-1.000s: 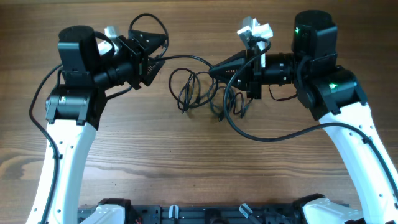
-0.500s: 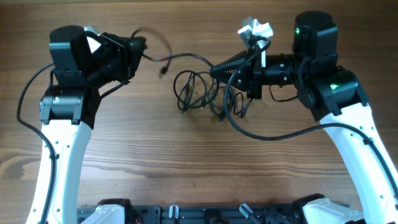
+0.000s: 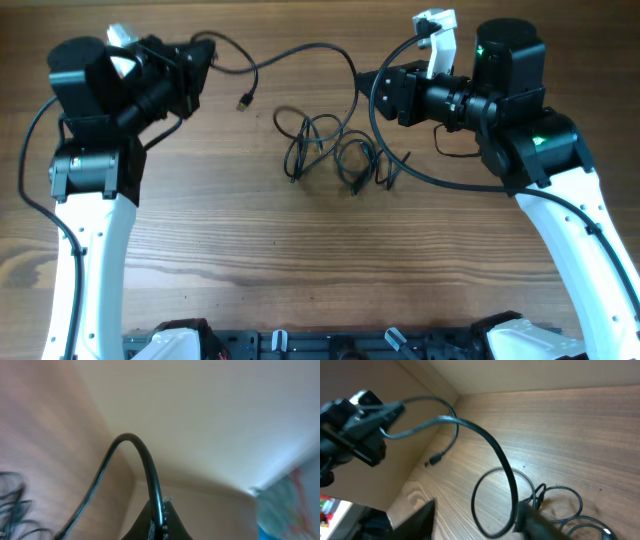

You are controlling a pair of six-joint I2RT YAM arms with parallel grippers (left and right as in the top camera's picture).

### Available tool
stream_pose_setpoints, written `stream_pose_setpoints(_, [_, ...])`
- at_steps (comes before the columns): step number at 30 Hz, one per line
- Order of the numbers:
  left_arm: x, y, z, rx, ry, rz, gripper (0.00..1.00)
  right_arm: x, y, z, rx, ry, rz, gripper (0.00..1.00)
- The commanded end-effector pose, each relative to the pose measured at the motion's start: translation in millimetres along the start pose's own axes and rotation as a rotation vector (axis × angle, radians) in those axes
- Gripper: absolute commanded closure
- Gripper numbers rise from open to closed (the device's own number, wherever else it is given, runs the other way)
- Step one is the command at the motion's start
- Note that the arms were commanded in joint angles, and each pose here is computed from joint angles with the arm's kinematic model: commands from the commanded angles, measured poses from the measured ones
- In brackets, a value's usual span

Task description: Untangle cables

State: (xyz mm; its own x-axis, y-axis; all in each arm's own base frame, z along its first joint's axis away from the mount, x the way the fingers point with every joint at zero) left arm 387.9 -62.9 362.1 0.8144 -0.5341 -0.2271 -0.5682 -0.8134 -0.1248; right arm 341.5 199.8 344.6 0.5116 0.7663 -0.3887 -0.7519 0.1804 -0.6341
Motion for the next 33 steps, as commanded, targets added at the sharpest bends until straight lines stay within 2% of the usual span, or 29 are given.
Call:
stream_pose_setpoints(1, [-15,11,-43,-0.035,0.154,0.066,0.96,-7,-4,7,0.055,-0.003,-0.017,0.35])
stream_pose_setpoints(3, [-23,8,-71,-0.029,0.262,0.050,0.96,-7,0,14,0.078,-0.046,0.008,0.35])
stream_pose_setpoints(5, [-26,4,-82,-0.116,0.306,0.036,0.96,-7,2,17,0.067,-0.067,0.021,0.33])
stream_pose_setpoints(7, [-26,-4,-81,-0.211,0.307,0.001,0.96,-7,5,15,0.026,-0.060,0.034,0.32])
stream_pose_setpoints(12, [-26,-5,-81,-0.322,0.307,0.008,0.96,0,24,33,-0.115,-0.114,0.098,0.36])
stream_pose_setpoints(16, [-26,-5,-81,-0.336,0.307,0.010,0.96,18,34,55,-0.202,-0.109,0.085,0.38])
stream_pose_setpoints(18, [-26,-5,-81,-0.336,0.306,0.011,0.96,32,40,58,-0.187,-0.053,0.071,0.42])
stream_pose_setpoints(21, [-26,-5,-81,-0.336,0.306,0.011,0.96,51,47,67,-0.197,-0.062,0.076,0.48])
stream_pose_setpoints(24, [-26,-5,-80,-0.336,0.306,0.011,0.96,63,48,59,-0.160,-0.032,0.075,0.64])
stream_pose_setpoints(28, [-24,-5,-74,-0.359,0.276,0.012,0.96,69,35,54,-0.097,0.004,0.008,0.68])
stream_pose_setpoints(31, [-22,-4,-68,-0.378,0.252,0.010,0.96,68,26,46,-0.003,0.062,-0.045,0.65])
stream_pose_setpoints(32, [-22,-5,-67,-0.379,0.249,0.003,0.96,66,25,45,0.016,0.071,-0.054,0.67])
stream_pose_setpoints(33, [-22,-6,-65,-0.383,0.244,-0.004,0.96,63,23,46,0.028,0.078,-0.068,0.77])
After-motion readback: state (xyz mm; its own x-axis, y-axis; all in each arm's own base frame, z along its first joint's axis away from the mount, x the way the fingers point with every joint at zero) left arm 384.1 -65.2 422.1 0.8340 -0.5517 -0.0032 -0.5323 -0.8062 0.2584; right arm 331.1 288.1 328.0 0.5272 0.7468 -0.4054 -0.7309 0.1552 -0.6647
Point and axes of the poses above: each gripper's point midway between its finger pads, its own x axis out along the fingers, its own z axis along the line the jaws close on, y = z × x, the point moved 2 cm from there along -x, back along the fingers, and after that the axes turned 7 degrees about x, right-handed, at the moved point
